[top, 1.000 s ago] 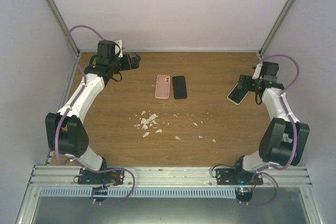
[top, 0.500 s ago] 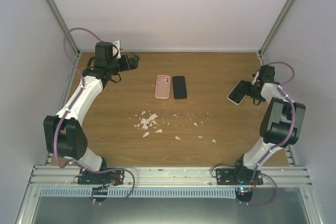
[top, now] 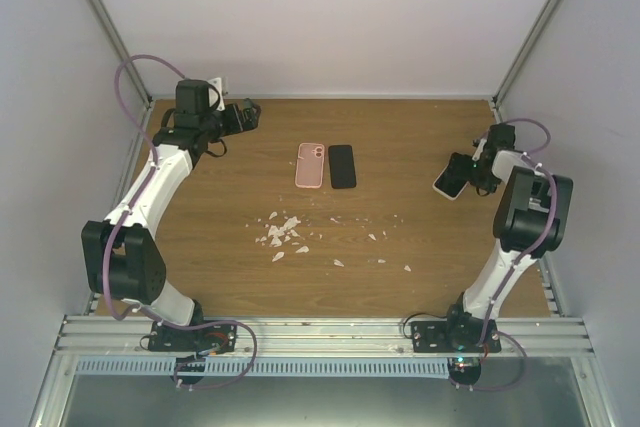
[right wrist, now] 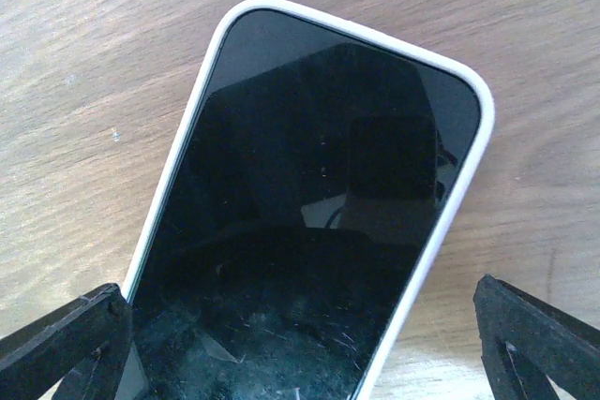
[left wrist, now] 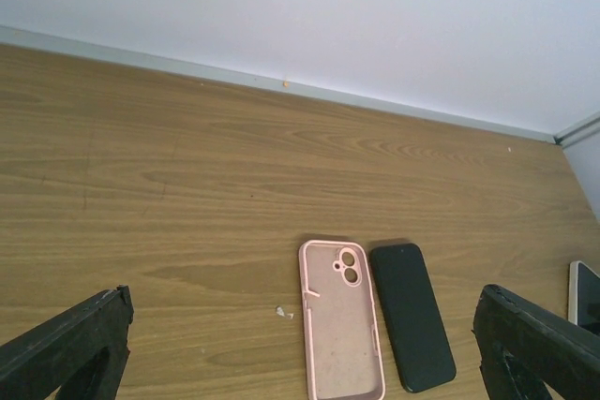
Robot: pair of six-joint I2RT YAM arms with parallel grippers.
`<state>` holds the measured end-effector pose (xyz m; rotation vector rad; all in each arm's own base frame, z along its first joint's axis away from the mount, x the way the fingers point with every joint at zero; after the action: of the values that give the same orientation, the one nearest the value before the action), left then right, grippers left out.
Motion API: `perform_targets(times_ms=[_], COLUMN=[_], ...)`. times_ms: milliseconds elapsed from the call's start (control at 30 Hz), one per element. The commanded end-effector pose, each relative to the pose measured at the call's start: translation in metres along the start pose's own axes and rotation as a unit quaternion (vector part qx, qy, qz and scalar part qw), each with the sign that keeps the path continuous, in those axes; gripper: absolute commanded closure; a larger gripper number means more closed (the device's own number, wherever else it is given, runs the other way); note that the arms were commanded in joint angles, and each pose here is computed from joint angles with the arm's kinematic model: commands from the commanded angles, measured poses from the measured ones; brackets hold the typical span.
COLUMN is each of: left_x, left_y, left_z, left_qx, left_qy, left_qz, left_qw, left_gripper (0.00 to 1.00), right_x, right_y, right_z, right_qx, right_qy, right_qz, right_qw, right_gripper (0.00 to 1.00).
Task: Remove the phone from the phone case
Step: Pick up the phone at the center of the board.
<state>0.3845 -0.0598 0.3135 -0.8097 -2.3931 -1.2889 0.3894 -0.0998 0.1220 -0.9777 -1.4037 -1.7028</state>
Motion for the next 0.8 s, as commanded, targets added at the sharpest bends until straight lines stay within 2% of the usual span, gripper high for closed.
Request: perform_targets(times_ms=[0,300,533,767], left_x=[0.002,0.001,-0.001,-0.002], left_y=[0.006,0.004,0.002,0.001], left_z=[0.0,0.002,0.003,0.004], left_qx=[0.004,0.01,0.01,0.01], left_qy=[-0.014,-0.019,-0.022,-0.02], left_qz=[-0.02,-0.014,-0.01,-0.009], left_qw=[1.0,1.0,1.0,1.0], left_gripper=[0.01,0.01,0.01,0.01], right_x=[-0.008,-0.026,-0.037,-0.043], right_y=[0.007,0.016,0.019,0.009], right_z=[0.004,0.022,0.05,0.064], right_qx=[-0.005,0.034,0.128,0.22], right_qy=[0.015,0.031,0.045,0.026], right_qz=[0.004,0.016,0.021,0.039], right_qw=[1.0,0.999,0.99,0.974], right_gripper=[0.0,0.0,0.0,0.0])
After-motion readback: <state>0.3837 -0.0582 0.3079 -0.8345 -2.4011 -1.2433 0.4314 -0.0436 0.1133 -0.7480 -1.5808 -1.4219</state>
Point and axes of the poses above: each gripper's point midway between its finger pads, its own x axis back along the fingers, its own z axis along the line the jaws close on, y = z × x, the point moved 10 cm from there along x, back along the fingers, and after that the axes turned 11 degrees about x, right-handed, at the moved point
